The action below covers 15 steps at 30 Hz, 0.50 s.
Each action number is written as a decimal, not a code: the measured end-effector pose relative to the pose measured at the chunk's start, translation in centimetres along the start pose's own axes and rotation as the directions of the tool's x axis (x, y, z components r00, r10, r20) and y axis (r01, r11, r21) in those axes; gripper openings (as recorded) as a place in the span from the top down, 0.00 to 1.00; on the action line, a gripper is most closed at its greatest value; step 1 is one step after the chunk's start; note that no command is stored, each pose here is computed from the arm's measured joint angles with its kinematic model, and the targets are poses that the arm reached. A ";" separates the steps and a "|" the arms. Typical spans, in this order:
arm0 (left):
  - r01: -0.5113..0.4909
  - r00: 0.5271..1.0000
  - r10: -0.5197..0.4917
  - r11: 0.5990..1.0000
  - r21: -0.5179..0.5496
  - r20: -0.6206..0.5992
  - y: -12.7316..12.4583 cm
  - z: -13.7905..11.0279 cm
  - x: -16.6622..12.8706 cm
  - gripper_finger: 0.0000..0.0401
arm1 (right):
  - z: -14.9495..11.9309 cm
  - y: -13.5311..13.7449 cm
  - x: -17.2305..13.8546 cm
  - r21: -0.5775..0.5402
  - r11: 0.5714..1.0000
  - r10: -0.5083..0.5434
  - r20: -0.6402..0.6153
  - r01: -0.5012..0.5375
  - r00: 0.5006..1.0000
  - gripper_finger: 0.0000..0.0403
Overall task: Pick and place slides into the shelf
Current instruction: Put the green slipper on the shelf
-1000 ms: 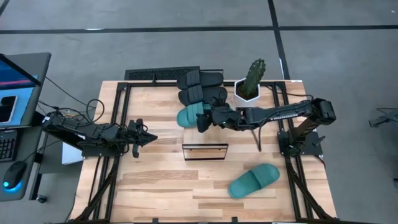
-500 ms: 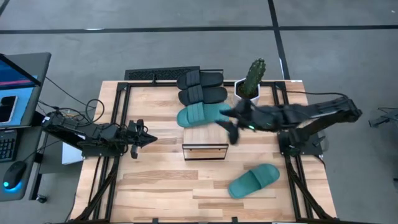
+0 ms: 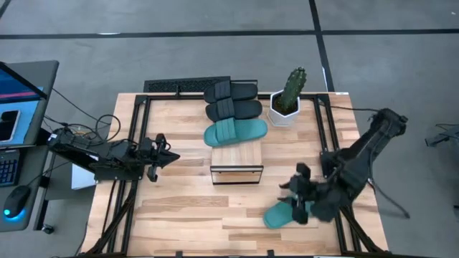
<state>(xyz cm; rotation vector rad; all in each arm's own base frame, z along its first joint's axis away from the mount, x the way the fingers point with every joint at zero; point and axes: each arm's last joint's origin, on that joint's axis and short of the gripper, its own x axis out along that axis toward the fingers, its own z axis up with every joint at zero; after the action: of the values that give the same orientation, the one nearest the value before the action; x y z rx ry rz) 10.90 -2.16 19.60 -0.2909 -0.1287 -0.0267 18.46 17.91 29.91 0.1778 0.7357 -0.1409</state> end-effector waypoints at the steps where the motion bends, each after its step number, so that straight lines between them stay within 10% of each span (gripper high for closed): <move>1: 0.005 1.000 -0.005 1.000 0.006 0.021 -0.1 0.2 0.0 1.00 | -0.7 0.6 0.4 0.001 1.000 -0.019 0.000 0.019 1.000 0.56; 15: 0.116 0.993 -0.117 0.993 0.010 0.035 -0.4 0.5 0.0 1.00 | -7.0 2.1 5.1 0.063 0.915 -0.366 -0.285 0.399 0.886 0.66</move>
<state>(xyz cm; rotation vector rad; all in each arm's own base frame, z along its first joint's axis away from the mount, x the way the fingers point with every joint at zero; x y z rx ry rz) 10.79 -2.43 20.22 -0.2759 -0.1813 -0.1367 18.01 21.12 21.60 0.1654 1.0297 -0.5500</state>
